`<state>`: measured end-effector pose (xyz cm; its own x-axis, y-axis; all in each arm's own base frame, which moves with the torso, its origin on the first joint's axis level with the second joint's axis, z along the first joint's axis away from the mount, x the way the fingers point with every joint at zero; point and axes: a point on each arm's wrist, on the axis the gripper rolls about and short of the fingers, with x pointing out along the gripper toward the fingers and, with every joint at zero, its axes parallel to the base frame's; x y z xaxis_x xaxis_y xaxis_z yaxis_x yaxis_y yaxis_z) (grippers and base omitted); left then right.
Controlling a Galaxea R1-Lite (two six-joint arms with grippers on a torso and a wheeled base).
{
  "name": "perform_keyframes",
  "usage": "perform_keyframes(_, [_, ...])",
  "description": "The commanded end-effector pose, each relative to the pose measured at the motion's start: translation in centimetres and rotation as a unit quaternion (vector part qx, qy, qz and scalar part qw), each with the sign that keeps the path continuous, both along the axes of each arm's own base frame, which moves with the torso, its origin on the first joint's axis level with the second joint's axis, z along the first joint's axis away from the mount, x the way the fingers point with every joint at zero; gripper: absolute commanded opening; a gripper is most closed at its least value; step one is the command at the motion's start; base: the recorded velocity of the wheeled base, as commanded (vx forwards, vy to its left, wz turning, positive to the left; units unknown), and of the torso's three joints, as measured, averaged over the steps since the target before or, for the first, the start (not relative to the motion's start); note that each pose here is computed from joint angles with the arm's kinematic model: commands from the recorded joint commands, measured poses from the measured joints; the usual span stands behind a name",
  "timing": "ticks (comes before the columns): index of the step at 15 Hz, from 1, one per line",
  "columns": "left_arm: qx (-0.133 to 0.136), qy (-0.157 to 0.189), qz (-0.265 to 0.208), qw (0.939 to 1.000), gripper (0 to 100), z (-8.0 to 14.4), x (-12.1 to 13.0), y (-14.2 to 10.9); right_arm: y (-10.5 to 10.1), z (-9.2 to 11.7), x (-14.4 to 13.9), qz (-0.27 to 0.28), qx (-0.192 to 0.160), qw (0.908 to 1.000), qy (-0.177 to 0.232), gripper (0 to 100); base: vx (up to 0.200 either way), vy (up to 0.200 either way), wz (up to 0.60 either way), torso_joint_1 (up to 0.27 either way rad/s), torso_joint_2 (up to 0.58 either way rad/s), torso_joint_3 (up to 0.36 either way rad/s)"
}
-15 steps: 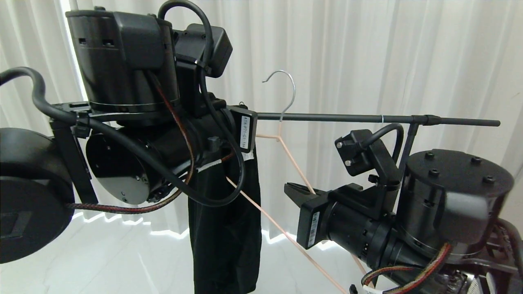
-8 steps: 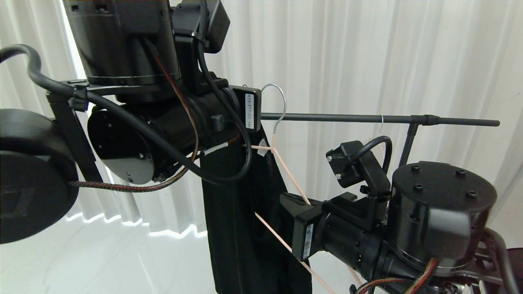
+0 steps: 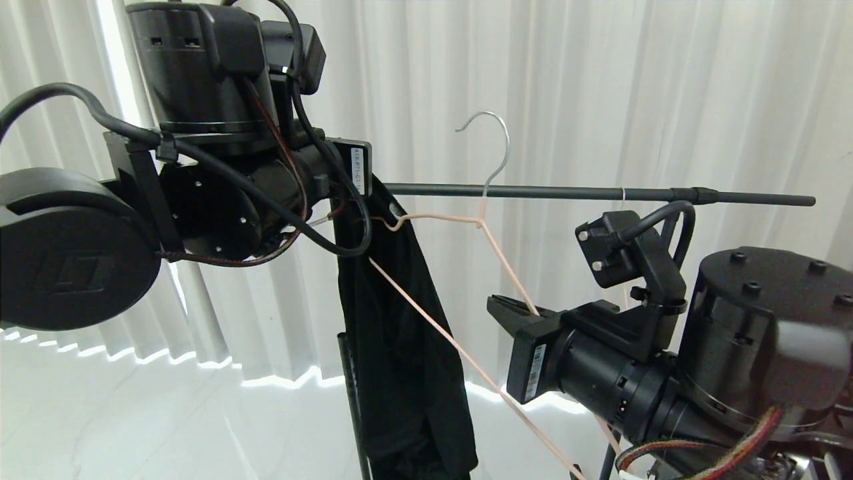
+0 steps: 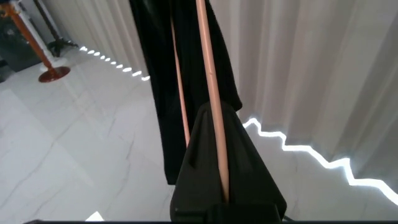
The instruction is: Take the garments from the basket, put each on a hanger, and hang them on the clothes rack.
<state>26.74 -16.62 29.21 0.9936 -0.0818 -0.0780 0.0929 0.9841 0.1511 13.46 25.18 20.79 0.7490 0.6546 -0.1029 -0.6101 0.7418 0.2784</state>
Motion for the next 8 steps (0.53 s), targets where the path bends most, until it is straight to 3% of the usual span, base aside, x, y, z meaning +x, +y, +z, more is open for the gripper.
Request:
perform_keyframes(1, [0.003,0.005,0.002,1.0000,0,-0.35,0.21,-0.02,-0.69,0.71,0.28,-0.014,0.007,0.9998,-0.009,0,0.000,0.000,0.00,0.000,0.00,0.000])
perform_keyframes(8, [0.013,0.013,0.025,0.9995,0,-0.77,0.45,-0.35,-1.34,1.14,0.65,-0.051,0.000,0.9984,-0.026,0,0.000,0.000,0.00,0.000,0.00,0.000])
